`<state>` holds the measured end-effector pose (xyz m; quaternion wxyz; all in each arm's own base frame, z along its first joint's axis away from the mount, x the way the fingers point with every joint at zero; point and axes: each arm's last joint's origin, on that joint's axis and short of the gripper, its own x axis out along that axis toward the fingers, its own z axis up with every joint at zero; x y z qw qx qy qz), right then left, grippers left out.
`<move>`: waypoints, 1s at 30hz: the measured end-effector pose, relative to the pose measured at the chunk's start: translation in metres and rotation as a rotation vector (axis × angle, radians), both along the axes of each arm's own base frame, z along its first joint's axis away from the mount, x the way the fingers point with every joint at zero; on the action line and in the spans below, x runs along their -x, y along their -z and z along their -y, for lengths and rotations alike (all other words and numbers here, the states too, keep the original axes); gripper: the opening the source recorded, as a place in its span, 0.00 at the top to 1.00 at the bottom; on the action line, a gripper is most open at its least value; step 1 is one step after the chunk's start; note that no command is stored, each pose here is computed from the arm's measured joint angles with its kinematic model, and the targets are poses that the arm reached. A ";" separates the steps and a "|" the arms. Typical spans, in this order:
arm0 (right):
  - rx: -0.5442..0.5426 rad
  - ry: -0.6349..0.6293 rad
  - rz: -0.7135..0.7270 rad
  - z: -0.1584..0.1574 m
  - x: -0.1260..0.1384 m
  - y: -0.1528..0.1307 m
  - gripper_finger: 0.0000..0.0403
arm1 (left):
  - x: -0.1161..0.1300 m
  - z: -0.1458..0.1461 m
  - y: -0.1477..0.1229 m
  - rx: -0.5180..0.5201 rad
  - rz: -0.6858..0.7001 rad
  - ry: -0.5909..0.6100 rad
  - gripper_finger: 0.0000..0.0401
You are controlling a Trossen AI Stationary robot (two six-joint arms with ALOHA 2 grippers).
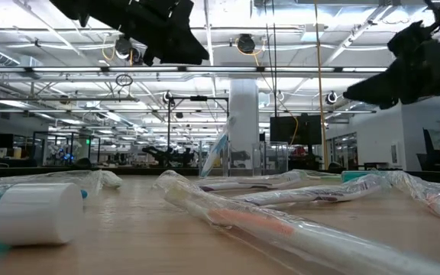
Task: Pick & Place toothbrushing station
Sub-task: Put the right mouthwash into the middle section of the transparent organizer
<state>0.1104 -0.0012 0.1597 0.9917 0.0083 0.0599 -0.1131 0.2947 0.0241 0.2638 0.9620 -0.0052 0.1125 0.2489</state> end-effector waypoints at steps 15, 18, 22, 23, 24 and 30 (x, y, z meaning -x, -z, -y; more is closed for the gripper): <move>0.194 -0.017 -0.290 -0.008 -0.064 -0.041 0.70 | 0.000 -0.004 0.001 -0.030 -0.026 0.010 0.62; 0.198 -0.015 -0.376 -0.006 -0.070 -0.041 0.64 | 0.001 -0.004 0.001 -0.026 -0.032 0.009 0.62; 0.121 0.009 -0.500 -0.005 -0.067 -0.035 0.55 | 0.001 -0.004 0.002 -0.025 -0.039 0.009 0.62; 0.091 0.023 -0.534 -0.005 -0.064 -0.032 0.53 | 0.001 -0.004 0.002 -0.025 -0.039 0.009 0.62; 0.057 0.040 -0.558 -0.004 -0.063 -0.030 0.51 | 0.001 -0.004 0.002 -0.026 -0.039 0.009 0.62; -0.062 0.125 -0.795 -0.002 -0.042 -0.013 0.44 | 0.001 -0.004 0.002 -0.029 -0.043 0.010 0.62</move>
